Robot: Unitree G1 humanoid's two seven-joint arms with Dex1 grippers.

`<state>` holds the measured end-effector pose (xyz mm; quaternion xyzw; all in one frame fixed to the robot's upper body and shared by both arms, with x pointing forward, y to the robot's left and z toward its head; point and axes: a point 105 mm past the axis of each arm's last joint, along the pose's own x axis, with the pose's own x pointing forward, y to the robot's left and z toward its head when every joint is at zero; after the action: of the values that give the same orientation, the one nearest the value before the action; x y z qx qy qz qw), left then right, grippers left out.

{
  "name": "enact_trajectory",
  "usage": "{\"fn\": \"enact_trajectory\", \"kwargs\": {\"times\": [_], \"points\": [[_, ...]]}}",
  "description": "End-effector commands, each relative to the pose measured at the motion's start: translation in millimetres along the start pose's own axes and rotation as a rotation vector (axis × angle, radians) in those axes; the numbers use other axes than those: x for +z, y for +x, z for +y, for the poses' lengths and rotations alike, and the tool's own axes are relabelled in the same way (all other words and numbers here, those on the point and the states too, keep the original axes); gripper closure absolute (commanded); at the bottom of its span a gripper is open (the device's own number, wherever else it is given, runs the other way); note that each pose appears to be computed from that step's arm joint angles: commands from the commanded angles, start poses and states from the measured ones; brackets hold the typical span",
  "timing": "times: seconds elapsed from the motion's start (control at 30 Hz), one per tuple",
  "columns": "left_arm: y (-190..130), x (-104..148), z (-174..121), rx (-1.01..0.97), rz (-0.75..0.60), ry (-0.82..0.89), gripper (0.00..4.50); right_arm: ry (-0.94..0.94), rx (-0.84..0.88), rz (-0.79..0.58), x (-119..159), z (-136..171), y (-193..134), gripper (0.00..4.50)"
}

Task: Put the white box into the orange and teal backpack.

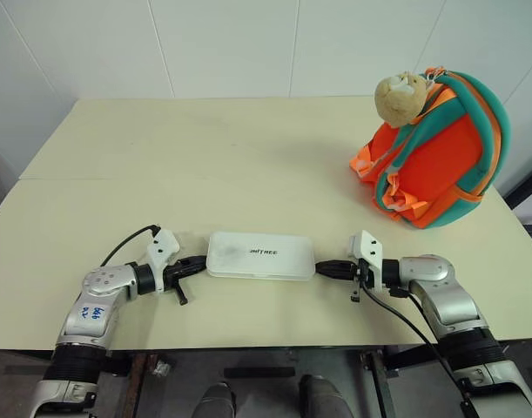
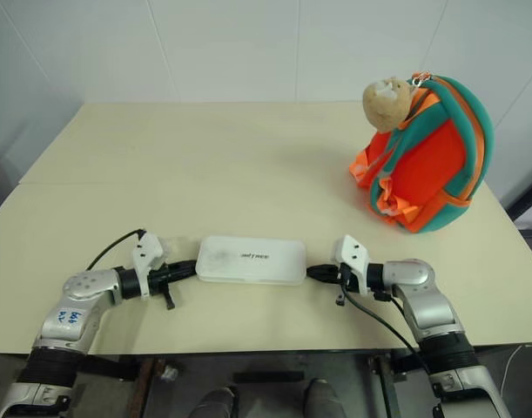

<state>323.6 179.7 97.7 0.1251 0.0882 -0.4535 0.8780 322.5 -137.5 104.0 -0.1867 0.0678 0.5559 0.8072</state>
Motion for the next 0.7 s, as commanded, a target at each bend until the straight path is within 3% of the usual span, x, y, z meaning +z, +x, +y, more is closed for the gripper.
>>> {"fn": "enact_trajectory", "kwargs": {"times": [0.03, 0.13, 0.3, 0.43, 0.57, 0.7], "points": [[-2.3, 9.1, 1.5, 0.001, -0.009, 0.011, 4.50, 0.035, -0.013, -0.038, 6.8, -4.7, -15.9, 3.90], [-8.9, 7.0, 5.0, 0.022, 0.021, 0.001, 3.94, 0.021, -0.049, -0.019, 6.7, -10.9, -28.5, 2.94], [-32.2, -1.3, 15.7, 0.042, 0.097, -0.039, 2.47, 0.025, -0.051, 0.017, 7.2, -15.0, -49.1, 1.21], [-48.2, 6.6, 28.1, 0.051, 0.056, -0.219, 1.32, 0.063, 0.013, -0.005, 19.5, -7.7, -52.9, 0.01], [-56.3, 25.1, 28.0, -0.051, 0.001, -0.522, 0.06, 0.075, 0.072, -0.021, 29.9, 2.0, -43.3, 0.00], [-48.5, 44.4, 44.6, -0.023, -0.099, -0.719, 0.02, 0.129, 0.082, -0.046, 34.9, 1.6, -35.5, 0.00]]}}
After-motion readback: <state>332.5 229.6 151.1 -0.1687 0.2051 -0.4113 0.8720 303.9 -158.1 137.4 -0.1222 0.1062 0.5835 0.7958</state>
